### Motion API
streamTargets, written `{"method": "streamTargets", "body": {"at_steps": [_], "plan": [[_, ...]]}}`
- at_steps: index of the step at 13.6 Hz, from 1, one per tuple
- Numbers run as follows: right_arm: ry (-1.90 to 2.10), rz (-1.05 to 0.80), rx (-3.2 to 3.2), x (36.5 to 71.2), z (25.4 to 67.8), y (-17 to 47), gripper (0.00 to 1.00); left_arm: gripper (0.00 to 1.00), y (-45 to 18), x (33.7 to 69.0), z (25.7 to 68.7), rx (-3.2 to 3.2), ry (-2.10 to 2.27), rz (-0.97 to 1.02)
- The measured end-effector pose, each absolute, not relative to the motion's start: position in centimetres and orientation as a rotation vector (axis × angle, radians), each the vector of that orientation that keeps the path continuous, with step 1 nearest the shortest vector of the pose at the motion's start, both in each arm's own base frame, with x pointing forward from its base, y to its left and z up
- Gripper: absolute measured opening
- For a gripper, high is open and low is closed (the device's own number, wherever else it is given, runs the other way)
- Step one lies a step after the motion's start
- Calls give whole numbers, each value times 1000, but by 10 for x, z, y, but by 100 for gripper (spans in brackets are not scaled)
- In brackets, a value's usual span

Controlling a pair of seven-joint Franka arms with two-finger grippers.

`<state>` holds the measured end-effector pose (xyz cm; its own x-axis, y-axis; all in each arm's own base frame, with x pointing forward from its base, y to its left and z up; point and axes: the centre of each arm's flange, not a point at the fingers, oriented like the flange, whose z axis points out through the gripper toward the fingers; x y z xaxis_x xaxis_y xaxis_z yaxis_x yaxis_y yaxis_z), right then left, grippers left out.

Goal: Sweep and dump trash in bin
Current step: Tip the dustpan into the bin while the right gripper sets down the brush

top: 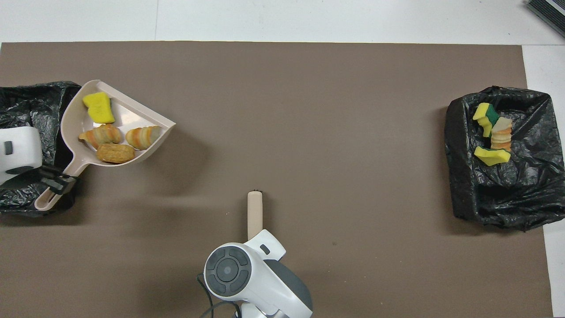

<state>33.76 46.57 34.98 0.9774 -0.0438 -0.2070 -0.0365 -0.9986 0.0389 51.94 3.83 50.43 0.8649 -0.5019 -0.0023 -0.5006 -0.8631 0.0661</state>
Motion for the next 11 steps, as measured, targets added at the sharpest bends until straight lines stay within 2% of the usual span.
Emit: {"method": "streamTargets", "body": {"at_steps": [1,6,7,11], "plan": [[-72,-321,3093,341,351,464,31,31,64,518,509,2986,-751,-22],[-101,-270,3141,361,377,468,93,31,180,524,528,3064,-867,46],[-99,-259,3149,371,388,465,100,31,200,526,527,3089,-909,56],[49,-267,3149,432,442,414,100,31,265,545,530,3180,-1216,-12]]}}
